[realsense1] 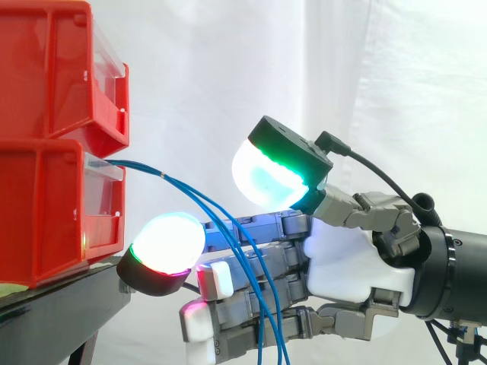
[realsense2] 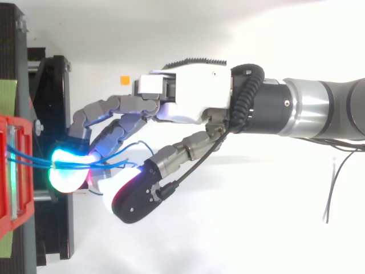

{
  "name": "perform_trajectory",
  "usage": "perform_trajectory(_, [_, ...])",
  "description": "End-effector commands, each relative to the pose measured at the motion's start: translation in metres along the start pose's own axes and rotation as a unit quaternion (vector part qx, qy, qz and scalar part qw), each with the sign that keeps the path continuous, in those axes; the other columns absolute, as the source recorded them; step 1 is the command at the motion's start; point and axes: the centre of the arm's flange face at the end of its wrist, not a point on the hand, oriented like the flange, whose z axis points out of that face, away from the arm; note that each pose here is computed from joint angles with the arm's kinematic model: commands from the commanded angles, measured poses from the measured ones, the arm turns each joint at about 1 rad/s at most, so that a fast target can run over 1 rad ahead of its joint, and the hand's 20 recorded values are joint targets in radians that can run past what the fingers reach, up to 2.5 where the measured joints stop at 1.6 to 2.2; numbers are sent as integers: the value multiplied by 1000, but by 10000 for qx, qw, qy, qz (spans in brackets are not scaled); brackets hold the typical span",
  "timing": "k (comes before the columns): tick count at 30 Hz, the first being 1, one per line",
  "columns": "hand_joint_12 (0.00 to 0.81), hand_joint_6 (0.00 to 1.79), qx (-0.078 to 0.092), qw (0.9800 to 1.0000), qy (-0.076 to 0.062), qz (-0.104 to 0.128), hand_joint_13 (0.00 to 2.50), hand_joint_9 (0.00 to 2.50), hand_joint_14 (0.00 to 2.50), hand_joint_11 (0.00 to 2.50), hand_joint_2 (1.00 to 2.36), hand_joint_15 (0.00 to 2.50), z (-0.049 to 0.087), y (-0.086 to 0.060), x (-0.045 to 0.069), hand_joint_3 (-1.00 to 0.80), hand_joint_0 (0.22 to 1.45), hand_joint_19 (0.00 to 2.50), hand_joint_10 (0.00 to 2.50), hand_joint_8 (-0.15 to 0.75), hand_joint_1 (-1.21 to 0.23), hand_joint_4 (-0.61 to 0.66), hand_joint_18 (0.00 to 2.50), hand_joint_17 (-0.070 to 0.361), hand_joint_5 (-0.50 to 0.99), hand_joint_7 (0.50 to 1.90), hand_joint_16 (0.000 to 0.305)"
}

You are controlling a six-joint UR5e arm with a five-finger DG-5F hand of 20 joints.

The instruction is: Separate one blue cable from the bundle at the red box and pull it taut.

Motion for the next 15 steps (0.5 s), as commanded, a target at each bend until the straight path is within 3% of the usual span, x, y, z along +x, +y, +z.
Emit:
perform_trajectory(1, [416, 503, -14, 10000, -11, -46, 774, 763, 24, 1034, 1004, 751, 0, 0, -2, -449, 565, 482, 17, 333, -666, 240, 549, 118, -214, 946, 52])
perform_trajectory(15, [405, 503, -110, 9998, 81, -141, 980, 834, 24, 1309, 1011, 1071, 5, 11, -21, -354, 616, 592, 12, 320, -684, 248, 671, 117, -204, 1002, 52])
